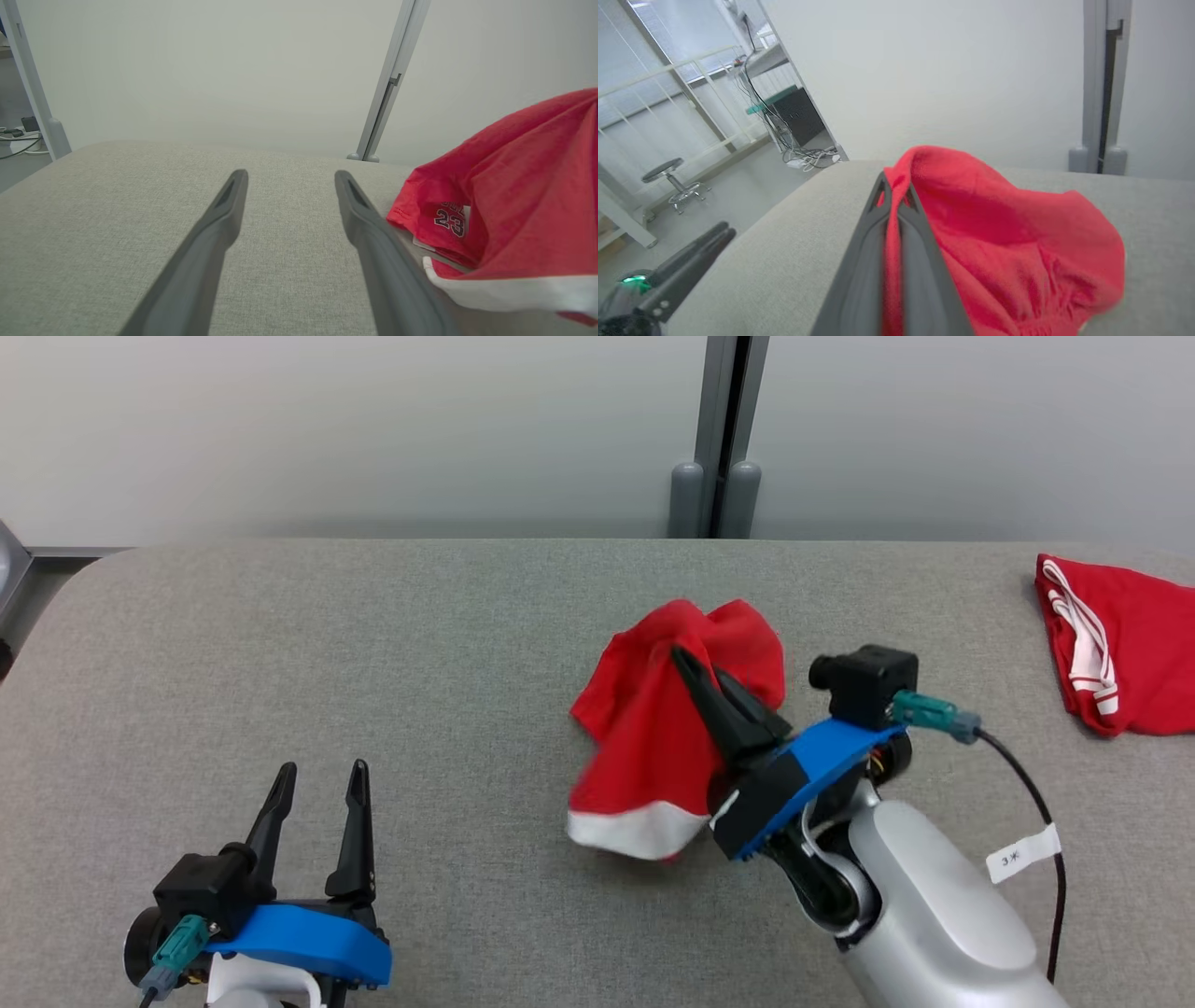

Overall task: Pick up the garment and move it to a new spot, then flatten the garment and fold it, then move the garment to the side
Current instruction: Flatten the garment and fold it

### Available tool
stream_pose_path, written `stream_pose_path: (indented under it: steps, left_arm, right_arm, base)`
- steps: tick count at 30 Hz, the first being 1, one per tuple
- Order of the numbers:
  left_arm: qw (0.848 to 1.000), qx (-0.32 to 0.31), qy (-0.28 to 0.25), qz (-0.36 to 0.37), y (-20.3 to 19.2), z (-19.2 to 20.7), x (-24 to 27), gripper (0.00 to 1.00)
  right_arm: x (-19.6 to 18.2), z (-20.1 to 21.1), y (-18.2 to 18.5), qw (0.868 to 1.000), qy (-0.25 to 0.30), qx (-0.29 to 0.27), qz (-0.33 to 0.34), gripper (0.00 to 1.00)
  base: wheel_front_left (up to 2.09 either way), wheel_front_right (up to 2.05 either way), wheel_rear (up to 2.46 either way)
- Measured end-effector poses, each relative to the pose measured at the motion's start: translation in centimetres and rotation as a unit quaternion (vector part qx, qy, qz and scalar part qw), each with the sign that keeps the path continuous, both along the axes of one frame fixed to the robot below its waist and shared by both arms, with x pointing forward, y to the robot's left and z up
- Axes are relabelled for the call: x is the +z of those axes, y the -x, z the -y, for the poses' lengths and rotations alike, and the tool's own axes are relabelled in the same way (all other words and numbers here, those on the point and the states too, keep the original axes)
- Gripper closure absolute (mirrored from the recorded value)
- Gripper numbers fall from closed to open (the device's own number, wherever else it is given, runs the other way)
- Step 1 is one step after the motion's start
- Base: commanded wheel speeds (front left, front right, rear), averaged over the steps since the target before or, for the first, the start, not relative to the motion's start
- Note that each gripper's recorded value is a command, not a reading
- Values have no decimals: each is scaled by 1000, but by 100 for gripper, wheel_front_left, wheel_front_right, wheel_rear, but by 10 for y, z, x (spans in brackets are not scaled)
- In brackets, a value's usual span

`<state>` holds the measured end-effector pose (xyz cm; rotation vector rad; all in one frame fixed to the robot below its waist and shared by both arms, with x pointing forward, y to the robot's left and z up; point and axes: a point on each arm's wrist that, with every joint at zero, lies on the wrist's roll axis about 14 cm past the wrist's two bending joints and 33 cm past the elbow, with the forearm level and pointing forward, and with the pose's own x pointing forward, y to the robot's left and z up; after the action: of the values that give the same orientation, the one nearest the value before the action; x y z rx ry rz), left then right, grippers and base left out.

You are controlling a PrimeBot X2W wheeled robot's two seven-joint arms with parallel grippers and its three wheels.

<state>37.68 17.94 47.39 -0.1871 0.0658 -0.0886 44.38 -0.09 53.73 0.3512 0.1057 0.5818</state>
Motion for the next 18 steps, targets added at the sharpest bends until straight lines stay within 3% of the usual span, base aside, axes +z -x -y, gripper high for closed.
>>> stream_pose_path:
  steps: [2, 5, 7, 10, 13, 15, 18]
  left_arm:
    - [1000, -2, -1, 3, 0, 1, 2, 0]
    - [1000, -4, -2, 3, 2, 2, 2, 0]
    - [1000, -7, -2, 2, 2, 4, 2, 0]
    - [1000, -12, -1, 4, 1, 7, 3, 0]
    - [1000, -16, -1, 2, 0, 10, 2, 0]
    - [1000, -18, 1, 0, 0, 11, 1, 0]
    - [1000, -18, 2, -2, -1, 11, 0, 0]
  right_arm:
    - [40, -10, 0, 997, -60, 12, 41, 100]
    - [94, -12, 3, 982, -161, 17, 96, 100]
    - [105, -2, -1, 977, -183, -1, 111, 100]
    - [75, 30, -16, 980, -174, -63, 78, 100]
    - [2, 74, -21, 981, -128, -144, -4, 100]
    - [-35, 102, -19, 977, -91, -188, -40, 0]
    - [-68, 131, -14, 969, -47, -231, -70, 0]
  base:
    - [0, 0, 0]
    - [0, 0, 0]
    - [0, 0, 0]
    - [0, 0, 0]
    - [0, 0, 0]
    - [0, 0, 0]
    - [0, 0, 0]
